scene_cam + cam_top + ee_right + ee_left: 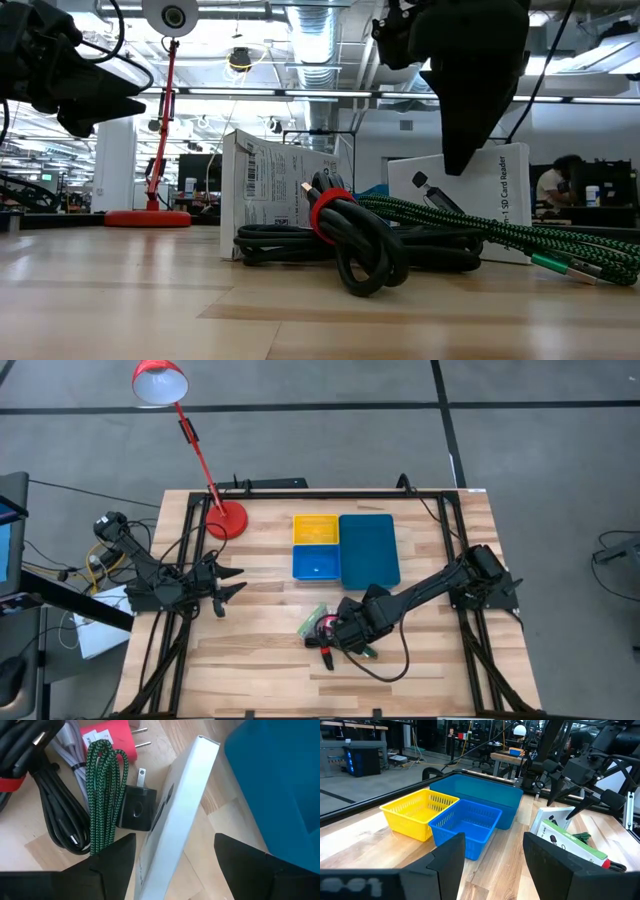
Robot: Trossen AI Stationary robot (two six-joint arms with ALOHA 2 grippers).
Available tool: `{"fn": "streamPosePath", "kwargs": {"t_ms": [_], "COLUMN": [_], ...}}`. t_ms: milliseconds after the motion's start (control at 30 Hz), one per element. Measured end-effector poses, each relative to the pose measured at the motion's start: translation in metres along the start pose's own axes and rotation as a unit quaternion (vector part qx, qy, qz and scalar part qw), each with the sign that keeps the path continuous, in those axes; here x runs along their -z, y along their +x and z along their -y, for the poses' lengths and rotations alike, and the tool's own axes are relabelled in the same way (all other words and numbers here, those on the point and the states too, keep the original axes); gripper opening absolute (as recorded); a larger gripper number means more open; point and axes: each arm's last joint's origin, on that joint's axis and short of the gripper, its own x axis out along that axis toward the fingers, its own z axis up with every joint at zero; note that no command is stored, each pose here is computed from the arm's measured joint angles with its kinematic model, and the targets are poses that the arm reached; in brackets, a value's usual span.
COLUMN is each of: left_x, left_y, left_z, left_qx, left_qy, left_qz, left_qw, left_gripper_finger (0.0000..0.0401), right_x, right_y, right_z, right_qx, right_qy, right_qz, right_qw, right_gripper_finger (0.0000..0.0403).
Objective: Pick and place items into bin
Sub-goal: Put the right card reader box into the yellow bin
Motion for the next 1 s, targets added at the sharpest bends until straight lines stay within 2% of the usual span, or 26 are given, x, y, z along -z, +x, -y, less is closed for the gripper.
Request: {"fn": "streamPosePath", "kwargs": {"t_ms": [167, 300, 767, 1000], "left_x": [0.0, 0.0, 0.0, 0.0], "left_y": [0.0, 0.0, 0.0, 0.0], "left_z": [0.0, 0.0, 0.0, 0.0], "left_qx": [0.0, 0.0, 0.0, 0.0], "left_qy": [0.0, 0.0, 0.0, 0.0], "left_qz": [0.0, 0.0, 0.0, 0.0], "left_qw": [1.0, 1.0, 1.0, 1.0], "left_gripper_finger": [0.019, 0.019, 0.019, 0.019], "right_x": [-0.0003, -0.0016, -0.005, -0.005], "right_y": [0.0001, 0.0006, 0.0018, 0.0018], "right_z": [0.0002, 0.0014, 0.0047, 0.0047], "right_qx": [0.0, 0.0, 0.002, 0.002], "right_qy": [0.001, 0.004, 0.009, 0.009], "right_qz": [0.0, -0.001, -0.002, -0.002], "right_qw": [1.0, 1.0, 1.0, 1.0], "right_gripper_finger": [0.0264, 0.0246, 0.0105, 0.0061]}}
